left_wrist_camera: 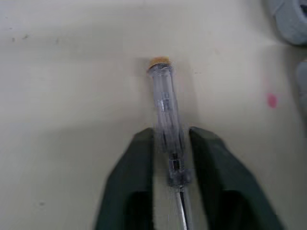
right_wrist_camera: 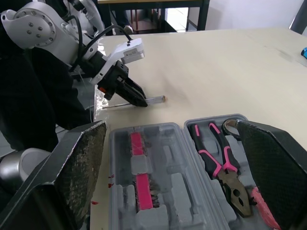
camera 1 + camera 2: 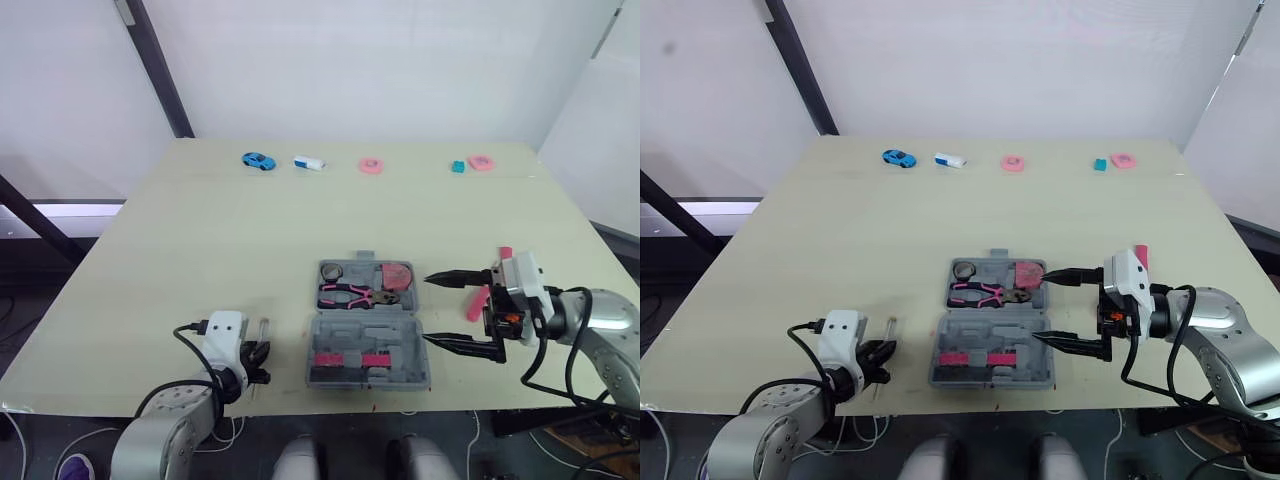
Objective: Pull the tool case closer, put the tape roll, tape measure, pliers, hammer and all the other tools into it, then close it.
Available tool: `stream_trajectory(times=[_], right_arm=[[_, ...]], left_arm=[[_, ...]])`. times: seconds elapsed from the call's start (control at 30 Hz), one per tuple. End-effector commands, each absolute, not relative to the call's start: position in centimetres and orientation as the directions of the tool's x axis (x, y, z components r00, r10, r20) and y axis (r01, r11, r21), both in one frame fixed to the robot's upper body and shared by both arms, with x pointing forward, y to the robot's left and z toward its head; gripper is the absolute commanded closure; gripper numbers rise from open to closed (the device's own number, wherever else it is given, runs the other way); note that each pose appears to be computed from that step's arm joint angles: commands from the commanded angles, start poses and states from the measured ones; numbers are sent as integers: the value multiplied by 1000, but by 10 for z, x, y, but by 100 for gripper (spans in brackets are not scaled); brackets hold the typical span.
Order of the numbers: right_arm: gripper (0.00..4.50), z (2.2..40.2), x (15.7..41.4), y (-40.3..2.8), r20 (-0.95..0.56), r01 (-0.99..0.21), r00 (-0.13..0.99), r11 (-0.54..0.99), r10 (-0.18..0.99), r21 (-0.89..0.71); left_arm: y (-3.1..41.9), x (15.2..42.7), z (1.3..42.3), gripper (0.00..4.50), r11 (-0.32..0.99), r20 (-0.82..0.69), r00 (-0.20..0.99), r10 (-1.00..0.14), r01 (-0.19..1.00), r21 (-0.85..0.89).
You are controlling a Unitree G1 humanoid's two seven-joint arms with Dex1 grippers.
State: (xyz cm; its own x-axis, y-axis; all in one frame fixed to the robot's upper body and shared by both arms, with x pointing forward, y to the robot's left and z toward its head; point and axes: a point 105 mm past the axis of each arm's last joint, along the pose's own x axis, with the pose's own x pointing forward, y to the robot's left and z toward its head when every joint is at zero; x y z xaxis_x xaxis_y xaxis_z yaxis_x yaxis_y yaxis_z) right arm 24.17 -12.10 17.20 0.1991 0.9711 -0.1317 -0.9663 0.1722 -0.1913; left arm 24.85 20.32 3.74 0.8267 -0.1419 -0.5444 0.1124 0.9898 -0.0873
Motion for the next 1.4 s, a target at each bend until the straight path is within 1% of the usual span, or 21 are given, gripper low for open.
stream_trajectory(times=[0.03, 0.13, 0.2, 0.23, 0.27, 0.3, 0.33, 0.37, 0.43, 0.5, 0.57, 0.6, 0.67, 0.7, 0.8, 0.9, 1.0, 1.03, 1.1, 1.2, 1.4], right_arm=[[0, 180, 241, -120, -109, -957, 200, 171, 974, -233], [0, 179, 241, -122, -101, -955, 213, 185, 972, -234], [0, 179, 241, -123, -84, -952, 225, 201, 971, -229], [0, 179, 241, -123, -81, -952, 228, 205, 970, -228], [0, 178, 240, -123, -80, -951, 232, 209, 969, -228], [0, 178, 240, -123, -80, -950, 234, 211, 969, -229], [0, 179, 239, -123, -70, -949, 242, 221, 968, -225], [0, 180, 238, -123, -62, -948, 248, 229, 967, -223], [0, 180, 234, -124, -56, -947, 255, 238, 965, -217], [0, 181, 230, -125, -42, -946, 264, 250, 964, -204], [0, 180, 224, -124, -58, -949, 258, 241, 964, -204], [0, 180, 221, -125, -64, -948, 261, 244, 963, -202], [0, 180, 218, -126, -72, -948, 268, 250, 961, -198], [0, 180, 218, -127, -72, -946, 276, 257, 959, -196], [0, 179, 216, -127, -74, -945, 285, 267, 956, -191], [0, 177, 215, -126, -77, -945, 287, 269, 955, -186], [0, 176, 216, -128, -83, -945, 289, 271, 954, -181], [0, 176, 216, -128, -85, -946, 289, 271, 953, -179], [0, 175, 216, -130, -90, -946, 289, 271, 953, -176], [0, 174, 216, -131, -101, -948, 287, 267, 953, -173], [0, 175, 218, -134, -108, -950, 283, 263, 953, -168]], left_arm=[[208, 246, 57, 150, 989, -473, 869, -145, 123, -77], [206, 238, 78, 150, 974, -405, 886, -227, 208, -90], [201, 231, 91, 150, 932, -373, 855, -361, 343, -116], [200, 228, 95, 150, 915, -364, 840, -401, 382, -126], [200, 226, 99, 150, 887, -364, 811, -458, 444, -126], [201, 225, 102, 150, 869, -367, 791, -489, 479, -125], [203, 225, 107, 150, 823, -374, 743, -556, 554, -122], [205, 225, 111, 150, 788, -379, 706, -599, 603, -121], [214, 231, 122, 150, 673, -418, 588, -693, 735, -83], [224, 238, 130, 97, 566, -476, 489, -731, 824, -20], [230, 246, 139, 24, 439, -509, 383, -771, 898, 10], [233, 249, 141, 10, 345, -546, 310, -779, 938, 40], [241, 256, 143, 10, 208, -610, 202, -766, 976, 62], [243, 259, 143, 10, 145, -643, 151, -750, 987, 62], [249, 268, 137, 10, -29, -749, 65, -660, 993, 112], [252, 276, 131, 10, -187, -823, 13, -568, 972, 144], [246, 291, 127, 10, -386, -890, -25, -454, 906, 172], [243, 294, 126, 10, -433, -902, -35, -430, 885, 172], [236, 299, 123, 10, -511, -916, -56, -398, 843, 170], [222, 302, 113, 10, -640, -931, -88, -353, 749, 172], [207, 305, 100, 10, -785, -952, -127, -278, 602, 149]])
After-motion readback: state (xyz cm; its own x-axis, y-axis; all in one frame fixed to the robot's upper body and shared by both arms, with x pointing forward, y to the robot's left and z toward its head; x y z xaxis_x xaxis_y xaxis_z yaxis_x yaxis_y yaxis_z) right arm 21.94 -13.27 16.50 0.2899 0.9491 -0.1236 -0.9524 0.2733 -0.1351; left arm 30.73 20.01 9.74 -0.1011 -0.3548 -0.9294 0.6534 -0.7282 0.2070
